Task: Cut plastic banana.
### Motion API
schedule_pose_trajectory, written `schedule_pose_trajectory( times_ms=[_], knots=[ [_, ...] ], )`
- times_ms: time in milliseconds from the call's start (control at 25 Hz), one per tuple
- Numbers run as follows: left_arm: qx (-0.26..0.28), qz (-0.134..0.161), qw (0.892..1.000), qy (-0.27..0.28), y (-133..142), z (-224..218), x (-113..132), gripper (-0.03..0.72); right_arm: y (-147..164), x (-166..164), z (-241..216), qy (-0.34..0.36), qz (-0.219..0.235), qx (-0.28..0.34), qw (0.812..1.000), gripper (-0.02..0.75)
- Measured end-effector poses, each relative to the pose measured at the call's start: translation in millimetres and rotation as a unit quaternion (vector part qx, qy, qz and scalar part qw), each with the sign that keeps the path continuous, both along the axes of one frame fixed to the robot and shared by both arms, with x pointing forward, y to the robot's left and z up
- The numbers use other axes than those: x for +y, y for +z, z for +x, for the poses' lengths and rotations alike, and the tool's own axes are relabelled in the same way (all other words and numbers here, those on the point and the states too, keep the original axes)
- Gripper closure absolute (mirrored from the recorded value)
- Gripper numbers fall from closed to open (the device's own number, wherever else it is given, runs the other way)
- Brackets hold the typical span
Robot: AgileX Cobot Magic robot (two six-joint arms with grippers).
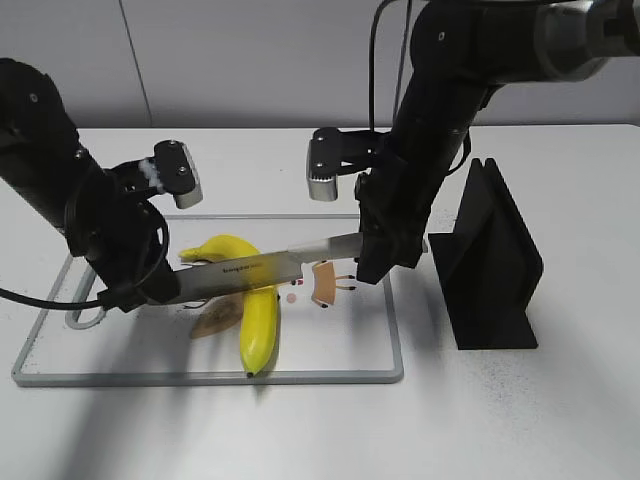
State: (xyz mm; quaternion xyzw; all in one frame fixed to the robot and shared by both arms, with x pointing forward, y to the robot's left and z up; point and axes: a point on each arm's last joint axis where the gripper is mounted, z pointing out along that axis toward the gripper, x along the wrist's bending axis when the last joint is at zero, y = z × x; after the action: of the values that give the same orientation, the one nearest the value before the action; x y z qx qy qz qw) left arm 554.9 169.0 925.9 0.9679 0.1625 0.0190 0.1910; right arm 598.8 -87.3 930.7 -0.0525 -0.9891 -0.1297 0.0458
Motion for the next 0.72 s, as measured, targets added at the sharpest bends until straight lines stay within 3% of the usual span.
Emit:
schedule_pose_trajectory(
  times_ms=[120,480,640,720],
  knots=[
    [-0.014,-0.005,1.0,-0.011,17.9,2.2,-1.2,0.657,19.0,-1.3,-0.8,-0.001,0.008,-0.025,1.0,0.554],
    [-0.111,-0.028,0.992,-0.05,108.0,-3.6,0.0,0.661,99.9,-10.5,-16.4,-0.001,0.047,-0.116,0.992,0.564],
    [-0.132,-0.028,0.989,-0.057,121.4,-4.9,0.9,0.658,112.7,-10.7,-16.3,-0.001,0.054,-0.132,0.99,0.564],
    [-0.132,-0.029,0.989,-0.055,121.5,-4.9,0.8,0.618,113.8,-10.7,-16.2,0.0,0.054,-0.132,0.99,0.564]
  ],
)
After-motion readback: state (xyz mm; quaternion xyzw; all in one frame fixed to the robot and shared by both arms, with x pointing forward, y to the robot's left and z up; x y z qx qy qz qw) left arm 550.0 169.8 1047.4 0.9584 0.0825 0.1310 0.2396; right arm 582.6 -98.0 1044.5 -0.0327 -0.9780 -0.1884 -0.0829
